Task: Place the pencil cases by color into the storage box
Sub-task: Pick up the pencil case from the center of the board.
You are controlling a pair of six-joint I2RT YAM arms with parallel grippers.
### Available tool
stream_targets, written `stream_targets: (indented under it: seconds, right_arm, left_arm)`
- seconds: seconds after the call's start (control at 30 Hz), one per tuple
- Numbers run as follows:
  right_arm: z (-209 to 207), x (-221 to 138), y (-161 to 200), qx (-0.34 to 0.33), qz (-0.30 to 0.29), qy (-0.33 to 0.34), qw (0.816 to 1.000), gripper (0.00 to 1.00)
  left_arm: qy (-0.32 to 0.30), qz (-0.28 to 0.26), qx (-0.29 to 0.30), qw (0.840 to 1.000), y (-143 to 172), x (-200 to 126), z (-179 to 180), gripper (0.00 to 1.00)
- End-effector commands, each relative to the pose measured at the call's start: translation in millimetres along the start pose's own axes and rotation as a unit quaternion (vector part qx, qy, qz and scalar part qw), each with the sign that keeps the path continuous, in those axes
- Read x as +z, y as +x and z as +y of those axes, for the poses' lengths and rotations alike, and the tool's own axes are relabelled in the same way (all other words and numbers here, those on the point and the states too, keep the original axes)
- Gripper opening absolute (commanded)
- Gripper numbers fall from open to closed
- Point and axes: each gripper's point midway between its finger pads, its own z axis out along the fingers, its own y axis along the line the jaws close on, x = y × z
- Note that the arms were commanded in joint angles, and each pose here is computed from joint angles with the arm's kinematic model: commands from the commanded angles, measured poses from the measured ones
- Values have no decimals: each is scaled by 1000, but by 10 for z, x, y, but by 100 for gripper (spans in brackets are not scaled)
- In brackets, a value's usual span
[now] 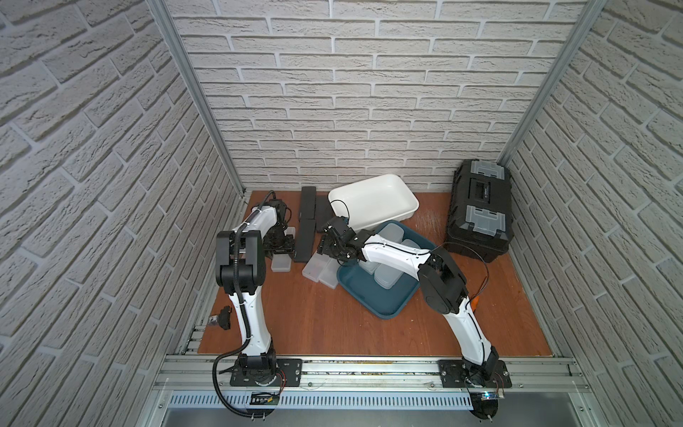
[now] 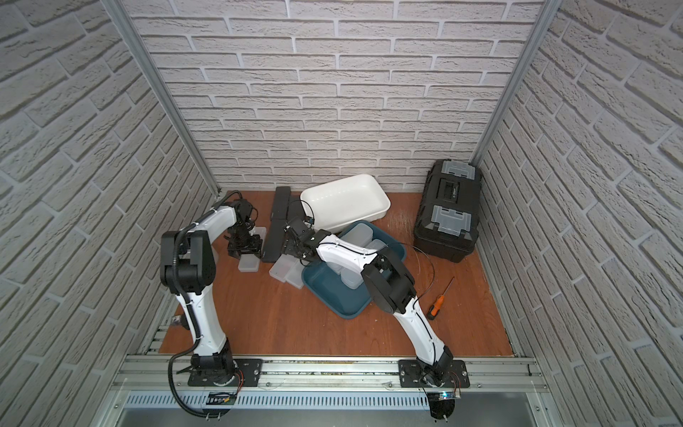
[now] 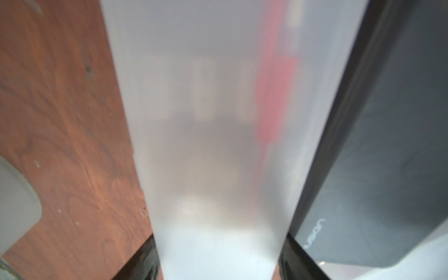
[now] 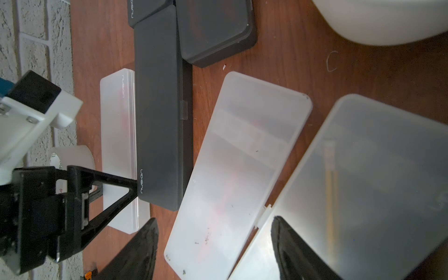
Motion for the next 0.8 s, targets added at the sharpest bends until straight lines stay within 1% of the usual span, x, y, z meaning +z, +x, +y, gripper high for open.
stream_targets:
  seconds: [0.0,0.13,0.27,0.4,0.57,0.63,0.77]
  right_arm:
    - [33,-104,-22,-1,-2,-8,1000,75]
    - [-9,-114,-29,-3,-6,-2,1000,75]
    - [-23,-103,-16,-6,-4,-1,1000,75]
    - [-31,-116,-27,-8,-5,1,1000,75]
    - [-58,-145,-65,-10,-12,6,1000,75]
    - [-45,-145,-74,-9,-12,2,1000,75]
    - [-11,-152,-81,-8,-11,-3,1000,75]
  left_arm:
    - [-6,-39,-7,999,-228,-101,-11,78]
    - [-10,-37,-3,999,-389,-84,1,84]
    - [-12,-24,3,1000,-500,25,23,85]
    - [-9,-9,2,1000,-536,155,57,85]
    - [-6,-6,0,1000,-499,196,70,84]
    - [-1,-9,1,1000,-472,185,51,79]
    - [1,-8,2,1000,-418,178,41,65]
